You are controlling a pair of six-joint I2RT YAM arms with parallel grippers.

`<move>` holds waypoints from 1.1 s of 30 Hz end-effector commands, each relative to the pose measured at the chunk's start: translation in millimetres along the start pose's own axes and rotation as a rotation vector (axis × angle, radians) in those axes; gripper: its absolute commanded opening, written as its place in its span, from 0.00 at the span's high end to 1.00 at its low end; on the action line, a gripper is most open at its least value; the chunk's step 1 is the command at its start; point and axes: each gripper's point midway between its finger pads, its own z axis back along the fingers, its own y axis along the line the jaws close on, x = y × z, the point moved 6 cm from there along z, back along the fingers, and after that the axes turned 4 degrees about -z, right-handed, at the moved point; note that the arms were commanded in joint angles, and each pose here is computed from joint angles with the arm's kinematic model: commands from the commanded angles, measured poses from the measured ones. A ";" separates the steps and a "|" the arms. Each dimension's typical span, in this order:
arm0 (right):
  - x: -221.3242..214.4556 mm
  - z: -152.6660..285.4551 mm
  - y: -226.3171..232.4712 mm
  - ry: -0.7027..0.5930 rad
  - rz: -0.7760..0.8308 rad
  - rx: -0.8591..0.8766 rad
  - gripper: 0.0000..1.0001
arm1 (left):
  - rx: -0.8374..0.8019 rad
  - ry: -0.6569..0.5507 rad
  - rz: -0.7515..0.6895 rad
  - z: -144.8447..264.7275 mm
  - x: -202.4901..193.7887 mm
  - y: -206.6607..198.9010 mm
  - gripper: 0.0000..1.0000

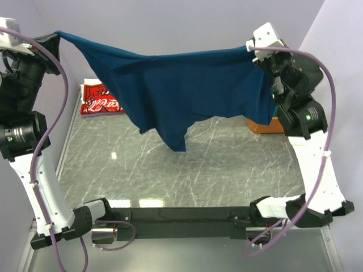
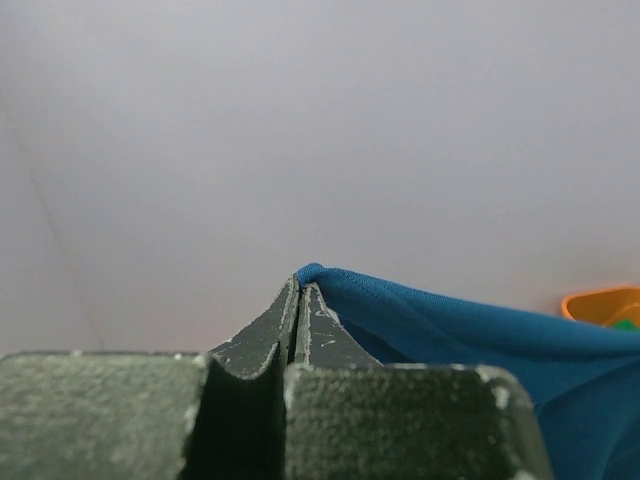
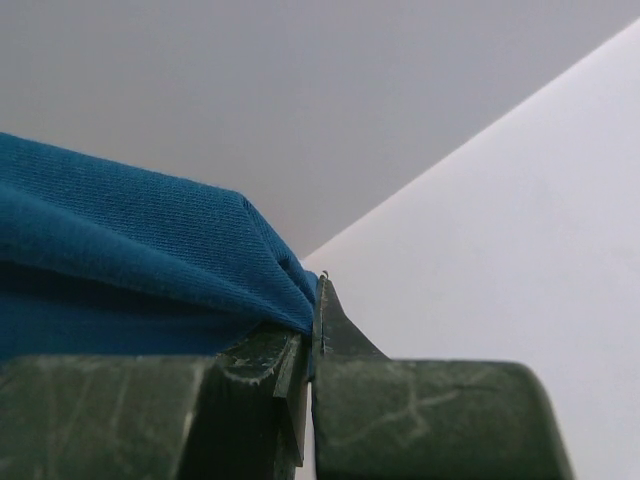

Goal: Fold and stack the t-shirts
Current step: Flatten the tshirt out

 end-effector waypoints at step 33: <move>-109.3 19.2 213.5 0.178 -0.004 0.682 1.00 | 0.006 0.381 0.026 -16.9 -192.0 24.4 0.99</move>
